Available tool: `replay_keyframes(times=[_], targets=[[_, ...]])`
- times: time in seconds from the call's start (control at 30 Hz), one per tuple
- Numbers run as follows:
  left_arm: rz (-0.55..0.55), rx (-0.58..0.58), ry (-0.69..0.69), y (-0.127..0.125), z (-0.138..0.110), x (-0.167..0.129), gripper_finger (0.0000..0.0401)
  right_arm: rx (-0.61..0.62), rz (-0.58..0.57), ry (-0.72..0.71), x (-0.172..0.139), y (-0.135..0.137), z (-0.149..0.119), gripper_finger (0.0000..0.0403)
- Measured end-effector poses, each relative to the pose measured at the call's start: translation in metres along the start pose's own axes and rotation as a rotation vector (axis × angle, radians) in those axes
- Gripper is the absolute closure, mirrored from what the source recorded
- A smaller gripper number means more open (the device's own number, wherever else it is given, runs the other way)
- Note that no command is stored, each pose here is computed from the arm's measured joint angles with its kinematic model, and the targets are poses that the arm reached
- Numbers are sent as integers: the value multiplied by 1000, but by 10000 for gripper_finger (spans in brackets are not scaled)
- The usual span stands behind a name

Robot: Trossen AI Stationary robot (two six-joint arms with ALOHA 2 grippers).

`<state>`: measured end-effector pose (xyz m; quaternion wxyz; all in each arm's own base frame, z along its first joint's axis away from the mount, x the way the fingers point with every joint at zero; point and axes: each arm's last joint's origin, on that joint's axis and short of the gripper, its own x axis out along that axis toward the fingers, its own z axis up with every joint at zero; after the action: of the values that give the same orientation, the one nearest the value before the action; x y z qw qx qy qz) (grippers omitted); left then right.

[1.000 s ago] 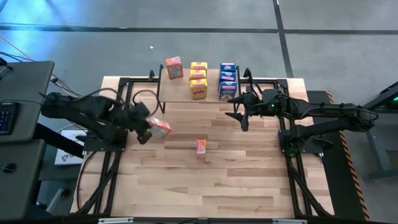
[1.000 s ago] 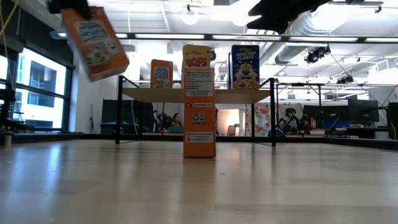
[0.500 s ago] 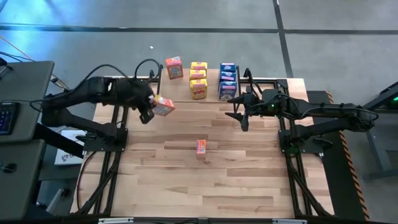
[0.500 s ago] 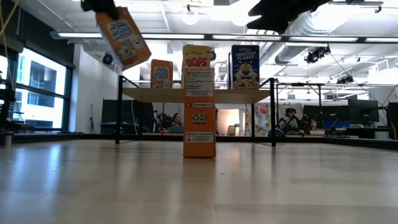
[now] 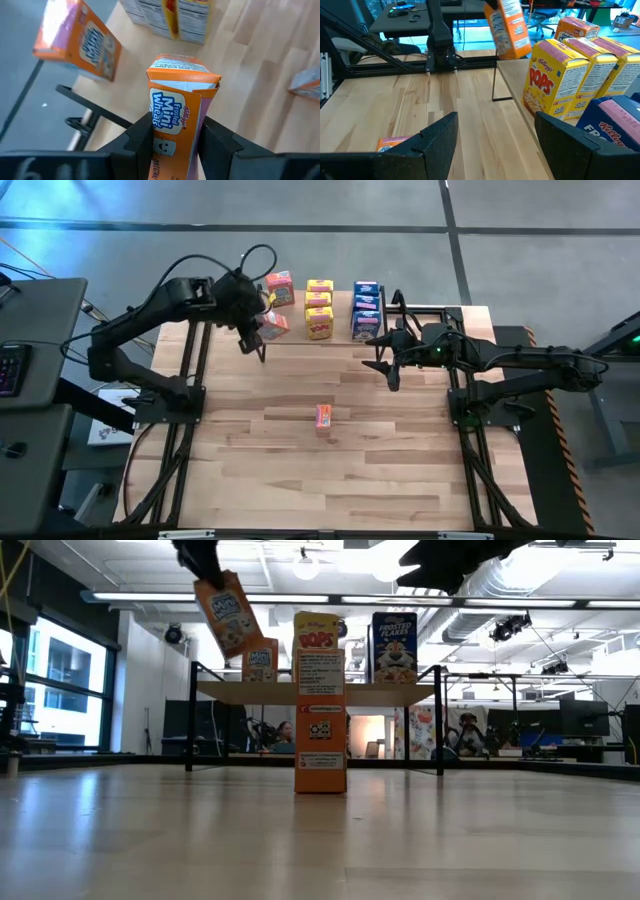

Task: Stack cereal on shelf
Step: Put the bottom orange cereal box on the shelf aligned with the other orange cereal box

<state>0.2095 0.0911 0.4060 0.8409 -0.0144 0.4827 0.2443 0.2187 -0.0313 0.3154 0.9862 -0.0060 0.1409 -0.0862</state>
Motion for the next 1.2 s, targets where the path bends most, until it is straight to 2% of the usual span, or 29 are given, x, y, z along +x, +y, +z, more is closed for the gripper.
replay_keyframes(times=[0.3, 0.5, 0.73, 1.2], targets=[[44, 97, 18, 23, 30, 16, 280, 0, 0, 0, 0, 0, 0, 146], [58, 116, 28, 34, 46, 24, 280, 0, 0, 0, 0, 0, 0, 146], [-5, 160, 149, 38, 51, 36, 280, 0, 0, 0, 0, 0, 0, 146], [-10, 226, 230, 49, 56, 70, 280, 0, 0, 0, 0, 0, 0, 146]])
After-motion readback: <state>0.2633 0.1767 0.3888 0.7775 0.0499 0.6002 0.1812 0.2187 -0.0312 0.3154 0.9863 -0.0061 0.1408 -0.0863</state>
